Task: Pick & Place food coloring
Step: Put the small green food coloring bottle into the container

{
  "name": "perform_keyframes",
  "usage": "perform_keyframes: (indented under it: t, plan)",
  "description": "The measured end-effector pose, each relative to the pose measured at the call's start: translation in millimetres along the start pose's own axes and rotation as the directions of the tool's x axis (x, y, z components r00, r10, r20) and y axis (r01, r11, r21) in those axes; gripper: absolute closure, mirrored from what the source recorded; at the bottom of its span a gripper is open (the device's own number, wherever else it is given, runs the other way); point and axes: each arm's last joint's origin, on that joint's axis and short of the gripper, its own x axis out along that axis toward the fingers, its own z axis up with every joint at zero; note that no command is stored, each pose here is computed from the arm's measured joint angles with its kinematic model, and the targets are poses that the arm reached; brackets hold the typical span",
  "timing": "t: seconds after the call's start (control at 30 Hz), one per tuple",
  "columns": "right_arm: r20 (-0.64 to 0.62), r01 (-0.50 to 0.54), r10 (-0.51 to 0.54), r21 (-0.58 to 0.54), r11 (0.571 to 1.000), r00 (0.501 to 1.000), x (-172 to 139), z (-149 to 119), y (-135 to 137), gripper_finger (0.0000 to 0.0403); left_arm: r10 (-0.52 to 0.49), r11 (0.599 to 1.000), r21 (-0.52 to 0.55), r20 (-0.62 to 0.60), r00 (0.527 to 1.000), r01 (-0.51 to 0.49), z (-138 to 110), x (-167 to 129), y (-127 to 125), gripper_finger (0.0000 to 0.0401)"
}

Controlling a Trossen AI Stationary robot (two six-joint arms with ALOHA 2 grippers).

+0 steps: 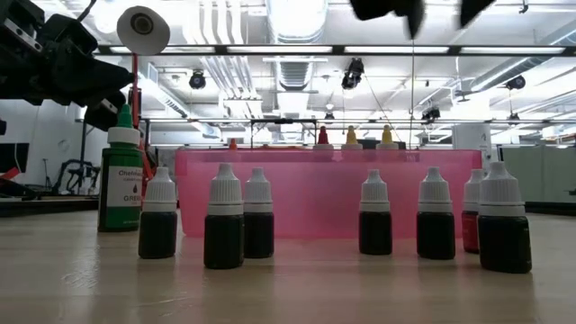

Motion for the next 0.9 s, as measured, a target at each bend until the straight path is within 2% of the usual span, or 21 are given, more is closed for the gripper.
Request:
perform_keyframes:
  t: [0.27, 0.5, 0.7, 0.9]
  plan:
    - [-0.018, -0.055, 0.056, 0.084, 0.995, 0.998, 13.8, 11.2, 29.1, 0.0265, 0.000, 1.000, 0.000, 0.000, 1.000, 0.000, 0.1, 0.0, 0.0, 0.0401]
    - [-0.036, -0.073, 0.084, 0.247, 0.966, 0.996, 21.4, 15.5, 45.4, 0.0262, 0.000, 1.000, 0.000, 0.000, 1.000, 0.000, 0.1, 0.0, 0.0, 0.0401]
    - [-0.080, -0.074, 0.120, 0.433, 0.898, 0.989, 32.3, 9.5, 63.4, 0.0266, 0.000, 1.000, 0.000, 0.000, 1.000, 0.000, 0.0, 0.0, 0.0, 0.0401]
    - [-0.141, -0.027, 0.144, 0.619, 0.785, 0.979, 44.5, -5.2, 70.3, 0.0270, 0.000, 1.000, 0.000, -0.001, 1.000, 0.000, 0.0, 0.0, 0.0, 0.0401]
